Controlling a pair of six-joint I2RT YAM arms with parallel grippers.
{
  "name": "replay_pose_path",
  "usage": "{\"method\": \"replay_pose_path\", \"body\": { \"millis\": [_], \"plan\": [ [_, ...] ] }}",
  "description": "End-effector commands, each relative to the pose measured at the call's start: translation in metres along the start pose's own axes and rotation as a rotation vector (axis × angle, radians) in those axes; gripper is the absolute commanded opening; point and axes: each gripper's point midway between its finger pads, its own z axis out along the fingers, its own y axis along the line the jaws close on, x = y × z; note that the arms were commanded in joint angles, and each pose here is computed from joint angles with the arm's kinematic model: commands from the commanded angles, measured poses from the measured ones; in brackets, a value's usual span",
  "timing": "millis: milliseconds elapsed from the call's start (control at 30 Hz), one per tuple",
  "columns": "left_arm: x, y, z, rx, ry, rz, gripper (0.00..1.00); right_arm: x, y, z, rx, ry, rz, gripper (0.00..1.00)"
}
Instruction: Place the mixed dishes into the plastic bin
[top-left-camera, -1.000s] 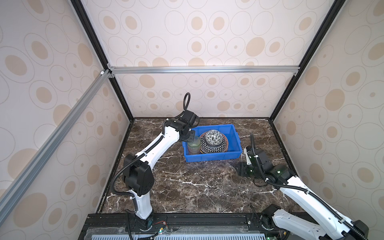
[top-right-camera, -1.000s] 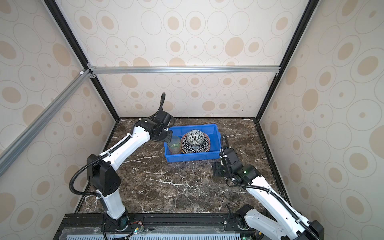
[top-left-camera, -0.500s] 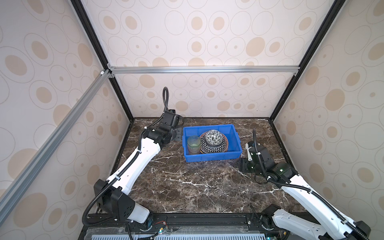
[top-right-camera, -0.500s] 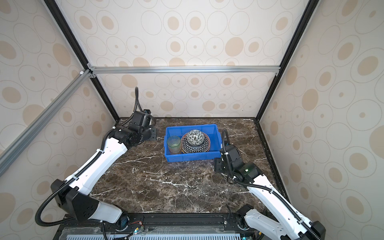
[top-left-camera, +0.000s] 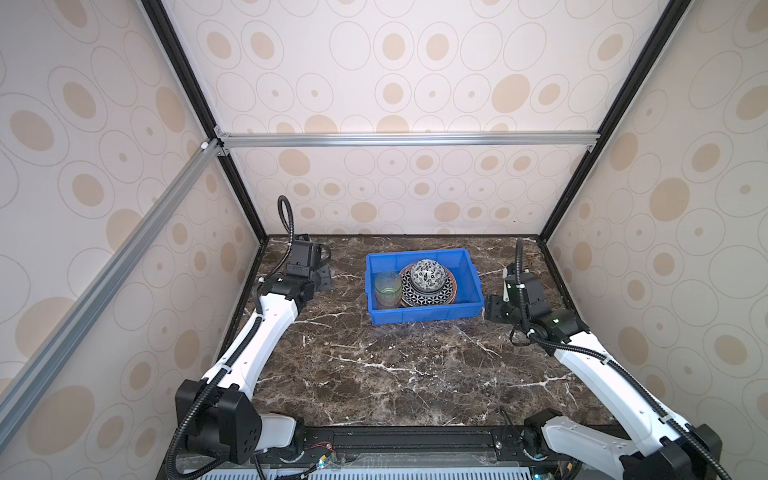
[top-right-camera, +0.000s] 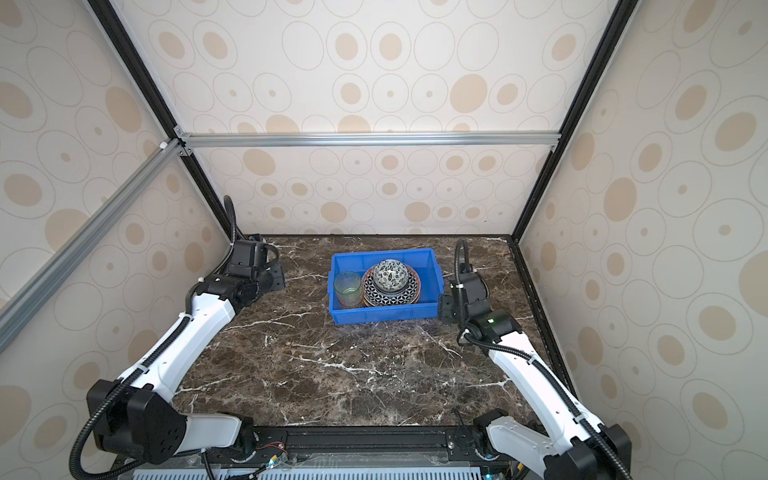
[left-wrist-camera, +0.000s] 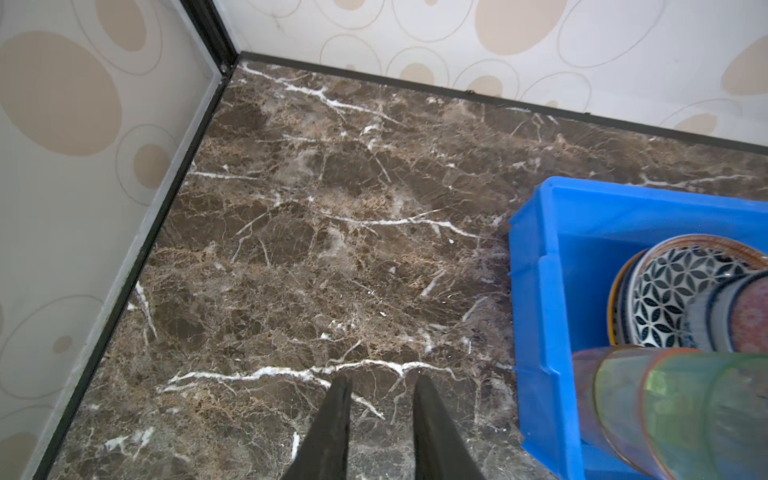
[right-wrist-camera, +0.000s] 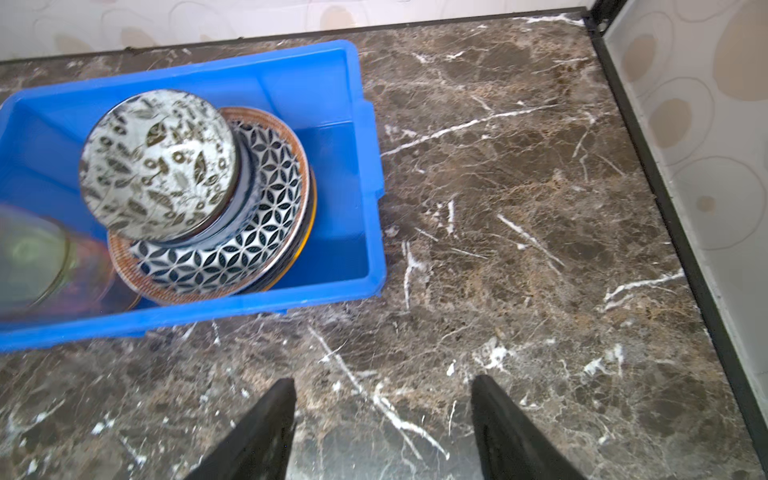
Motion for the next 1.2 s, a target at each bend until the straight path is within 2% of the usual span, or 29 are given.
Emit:
{"method": "replay_pose_path", "body": {
  "millis": [0, 233, 467, 733, 867, 1033, 1167],
  "plan": [
    [-0.006, 0.009, 0.009, -0.005, -0.058, 0.009, 0.28, -0.023, -0.004, 0.009, -0.005, -0.055, 0.013, 0.71],
    [0.016, 0.037, 0.043, -0.067, -0.055, -0.005, 0.32, -0.028, -0.041, 0.039, 0.075, -0.039, 0.075, 0.73],
    [0.046, 0.06, 0.082, -0.148, 0.017, 0.0, 0.33, -0.01, -0.067, 0.071, 0.163, 0.001, 0.091, 0.74],
    [0.069, 0.072, 0.114, -0.22, 0.016, 0.043, 0.34, 0.018, -0.094, 0.105, 0.222, -0.053, 0.101, 0.75],
    [0.073, 0.079, 0.119, -0.253, -0.034, 0.058, 0.34, 0.021, -0.109, 0.115, 0.229, -0.085, 0.12, 0.75],
    [0.066, 0.075, 0.123, -0.217, -0.163, 0.05, 0.35, 0.021, -0.128, 0.125, 0.229, -0.128, 0.194, 0.75],
    [0.066, 0.08, 0.126, -0.244, -0.205, 0.06, 0.36, 0.021, -0.133, 0.133, 0.243, -0.144, 0.175, 0.75]
  ]
}}
